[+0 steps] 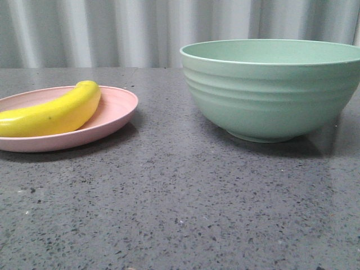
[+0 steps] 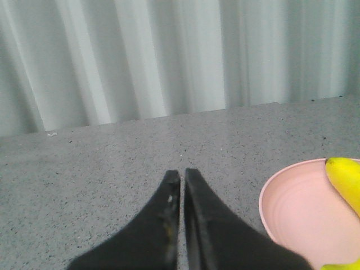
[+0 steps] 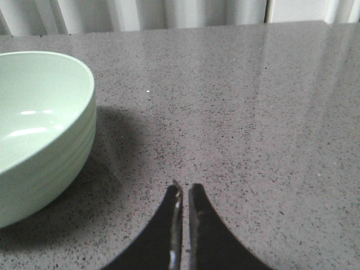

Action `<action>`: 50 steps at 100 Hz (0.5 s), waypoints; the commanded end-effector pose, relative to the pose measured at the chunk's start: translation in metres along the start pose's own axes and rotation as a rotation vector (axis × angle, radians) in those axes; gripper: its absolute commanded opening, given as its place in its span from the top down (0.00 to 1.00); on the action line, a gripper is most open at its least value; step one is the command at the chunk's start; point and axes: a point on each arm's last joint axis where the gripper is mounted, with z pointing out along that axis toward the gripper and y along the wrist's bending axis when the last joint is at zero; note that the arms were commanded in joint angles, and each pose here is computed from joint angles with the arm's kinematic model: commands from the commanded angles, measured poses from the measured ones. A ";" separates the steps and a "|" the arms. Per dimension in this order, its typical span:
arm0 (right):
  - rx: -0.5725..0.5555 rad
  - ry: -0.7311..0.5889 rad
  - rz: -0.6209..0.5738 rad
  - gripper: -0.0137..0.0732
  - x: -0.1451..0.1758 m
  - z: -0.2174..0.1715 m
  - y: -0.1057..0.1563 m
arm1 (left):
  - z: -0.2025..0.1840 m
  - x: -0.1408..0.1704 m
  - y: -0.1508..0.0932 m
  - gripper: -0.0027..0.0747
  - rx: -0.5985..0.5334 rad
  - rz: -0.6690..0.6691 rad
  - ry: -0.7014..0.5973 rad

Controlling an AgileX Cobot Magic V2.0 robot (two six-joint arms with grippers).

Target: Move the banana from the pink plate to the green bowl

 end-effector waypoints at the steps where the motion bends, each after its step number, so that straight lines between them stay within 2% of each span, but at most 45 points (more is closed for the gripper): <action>1: -0.007 -0.051 0.008 0.92 -0.025 0.007 0.002 | 0.010 -0.022 -0.001 0.99 0.015 -0.014 -0.122; 8: -0.008 -0.042 0.010 0.92 -0.027 0.014 0.002 | 0.018 -0.020 -0.001 0.98 0.018 -0.014 -0.105; 15: -0.007 -0.024 0.010 0.92 -0.027 0.020 0.002 | 0.025 -0.016 -0.002 0.87 0.021 -0.019 -0.074; 22: -0.006 0.000 0.010 0.92 -0.025 0.024 0.002 | 0.030 -0.015 -0.002 0.67 0.021 -0.042 -0.059; 27: -0.005 0.013 0.009 0.92 -0.024 0.027 0.002 | 0.032 -0.015 -0.002 0.49 0.020 -0.060 -0.067; 34: -0.005 0.025 0.009 0.92 -0.024 0.029 0.002 | 0.036 -0.017 -0.001 0.34 0.019 -0.081 -0.098; 40: -0.004 0.035 0.009 0.92 -0.023 0.030 0.002 | 0.038 -0.020 -0.001 0.29 0.015 -0.108 -0.130; 50: -0.004 0.035 0.009 0.92 -0.023 0.030 0.002 | 0.043 -0.021 -0.001 0.31 0.016 -0.115 -0.146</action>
